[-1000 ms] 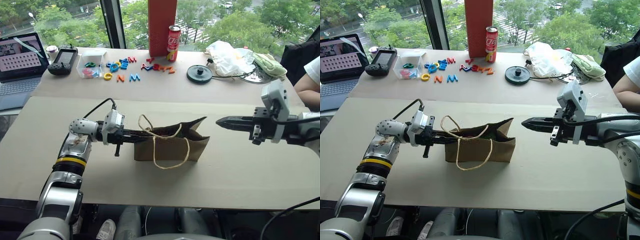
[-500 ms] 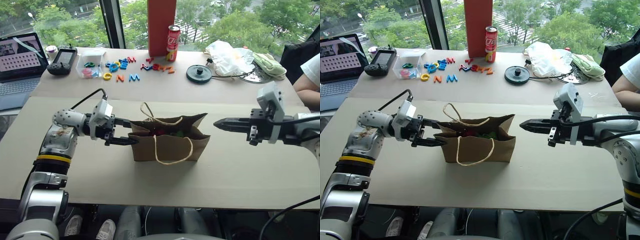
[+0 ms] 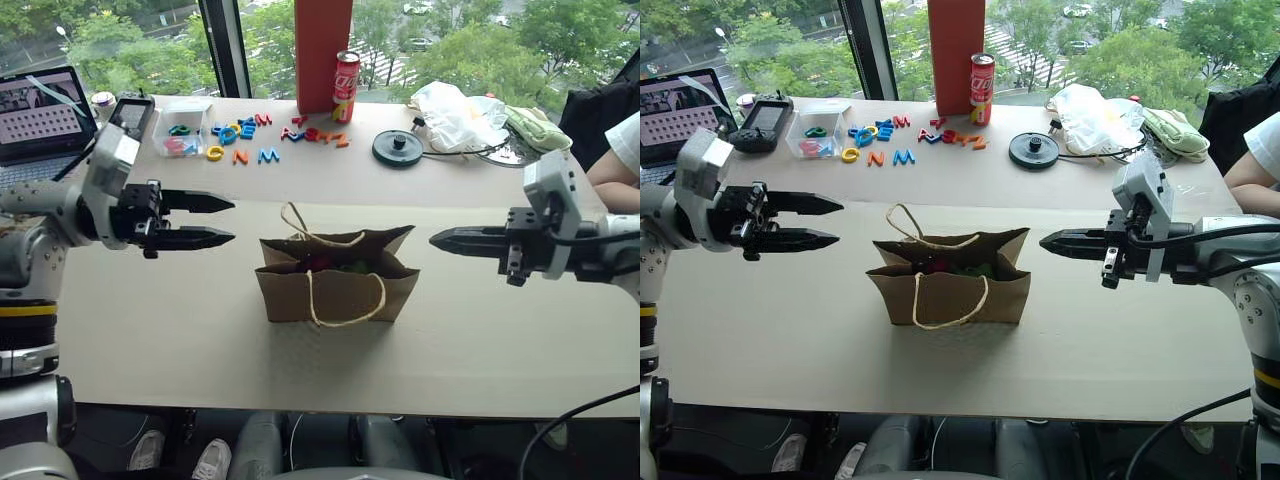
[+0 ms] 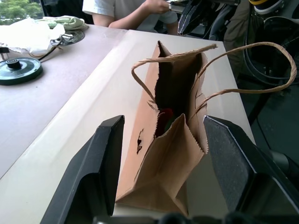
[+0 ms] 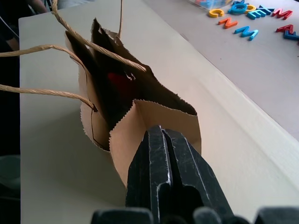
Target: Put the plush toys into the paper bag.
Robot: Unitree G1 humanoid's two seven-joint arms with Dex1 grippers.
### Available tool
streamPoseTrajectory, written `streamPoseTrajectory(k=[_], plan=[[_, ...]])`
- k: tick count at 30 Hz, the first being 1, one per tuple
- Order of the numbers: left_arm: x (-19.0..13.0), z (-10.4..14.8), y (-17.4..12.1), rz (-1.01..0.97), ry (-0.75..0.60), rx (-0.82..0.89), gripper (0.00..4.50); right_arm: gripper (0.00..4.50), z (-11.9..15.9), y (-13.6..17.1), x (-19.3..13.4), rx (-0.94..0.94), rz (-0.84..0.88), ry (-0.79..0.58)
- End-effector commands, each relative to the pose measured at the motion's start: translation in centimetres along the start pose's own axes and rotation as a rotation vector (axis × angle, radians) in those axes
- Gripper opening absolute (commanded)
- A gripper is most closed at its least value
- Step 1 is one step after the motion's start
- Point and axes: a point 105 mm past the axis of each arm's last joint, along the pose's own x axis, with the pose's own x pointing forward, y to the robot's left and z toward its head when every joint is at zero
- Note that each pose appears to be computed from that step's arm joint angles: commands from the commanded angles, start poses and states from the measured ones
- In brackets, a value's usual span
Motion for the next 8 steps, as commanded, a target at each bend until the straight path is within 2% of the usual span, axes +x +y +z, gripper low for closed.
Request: streamPoseTrajectory(k=[1,8], plan=[[-0.31,1.38,-0.04,0.009,-0.047,0.010,2.89,0.00,1.93,0.15,-0.38,-0.069,0.004,-0.057],[-0.19,1.25,-0.01,0.018,-0.054,0.018,2.89,0.00,2.26,0.17,-0.21,-0.076,0.011,-0.065]])
